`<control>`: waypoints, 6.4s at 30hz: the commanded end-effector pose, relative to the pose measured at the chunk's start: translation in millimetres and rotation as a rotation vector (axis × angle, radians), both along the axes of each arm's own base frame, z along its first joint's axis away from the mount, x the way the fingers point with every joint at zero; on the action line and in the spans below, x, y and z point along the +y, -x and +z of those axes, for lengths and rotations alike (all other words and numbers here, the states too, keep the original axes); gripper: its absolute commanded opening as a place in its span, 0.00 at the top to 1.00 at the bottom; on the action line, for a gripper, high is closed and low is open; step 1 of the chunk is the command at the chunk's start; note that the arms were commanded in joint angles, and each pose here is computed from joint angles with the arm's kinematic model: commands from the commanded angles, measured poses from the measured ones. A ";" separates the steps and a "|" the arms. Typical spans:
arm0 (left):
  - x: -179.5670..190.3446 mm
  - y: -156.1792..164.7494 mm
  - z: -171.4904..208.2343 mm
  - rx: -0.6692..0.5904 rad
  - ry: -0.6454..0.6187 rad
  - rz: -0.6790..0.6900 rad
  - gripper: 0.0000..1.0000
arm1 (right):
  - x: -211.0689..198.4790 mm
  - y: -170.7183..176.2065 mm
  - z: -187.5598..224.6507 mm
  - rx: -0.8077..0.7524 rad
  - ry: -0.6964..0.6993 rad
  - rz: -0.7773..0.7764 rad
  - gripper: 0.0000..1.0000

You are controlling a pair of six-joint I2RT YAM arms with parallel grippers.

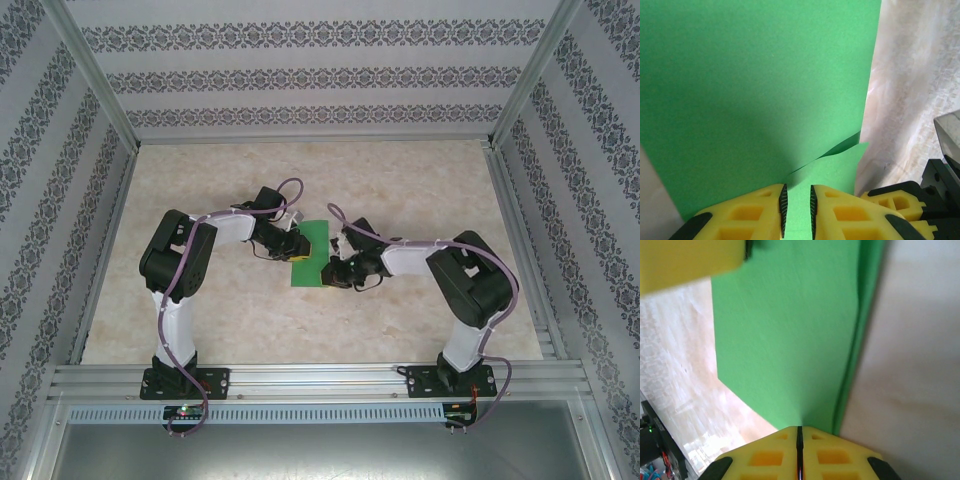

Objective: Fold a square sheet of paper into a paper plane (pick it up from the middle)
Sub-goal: Fold the triangle a second time at the center of the table, then turn over the paper at the center of the table.

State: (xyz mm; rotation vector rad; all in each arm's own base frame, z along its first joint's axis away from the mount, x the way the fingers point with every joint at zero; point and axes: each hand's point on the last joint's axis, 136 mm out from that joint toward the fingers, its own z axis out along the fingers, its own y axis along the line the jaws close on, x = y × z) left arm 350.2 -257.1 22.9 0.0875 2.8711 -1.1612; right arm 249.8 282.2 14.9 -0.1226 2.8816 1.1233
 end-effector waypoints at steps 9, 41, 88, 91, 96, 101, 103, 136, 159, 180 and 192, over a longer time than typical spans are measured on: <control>17.9 4.5 -24.4 0.056 -0.081 0.013 0.76 | -7.1 6.1 30.5 -0.004 -0.053 -0.041 0.90; 14.8 3.7 -7.4 0.040 -0.053 0.012 0.76 | -25.3 -4.4 11.2 -0.016 0.074 -0.031 0.89; 38.0 10.1 67.0 -0.148 -0.033 0.079 0.38 | 35.5 -55.3 20.3 -0.060 -0.153 0.080 0.70; 41.9 13.7 65.1 -0.162 -0.023 0.100 0.28 | 39.5 -55.1 18.9 -0.060 -0.161 0.090 0.74; 49.7 13.5 73.1 -0.196 0.003 0.162 0.22 | 40.1 -58.4 27.9 -0.061 -0.205 0.061 0.82; 49.5 13.3 84.0 -0.230 0.070 0.230 0.16 | 41.5 -61.9 51.3 -0.089 -0.275 0.049 0.92; 47.6 11.9 90.8 -0.239 0.116 0.263 0.16 | 42.8 -61.4 63.1 -0.094 -0.315 0.048 0.94; 28.2 -7.7 170.3 -0.211 0.539 0.461 0.33 | 45.6 -64.6 174.0 -0.196 -0.579 0.031 0.96; 23.4 -4.2 171.8 -0.200 0.514 0.403 0.64 | 45.0 -67.5 163.5 -0.164 -0.581 0.010 0.96; 26.0 -0.7 162.4 -0.207 0.440 0.383 0.86 | 41.4 -69.6 165.0 -0.165 -0.581 -0.009 0.89; 25.6 -2.7 164.5 -0.219 0.442 0.378 0.91 | 13.0 -64.9 161.6 -0.185 -0.516 -0.077 0.58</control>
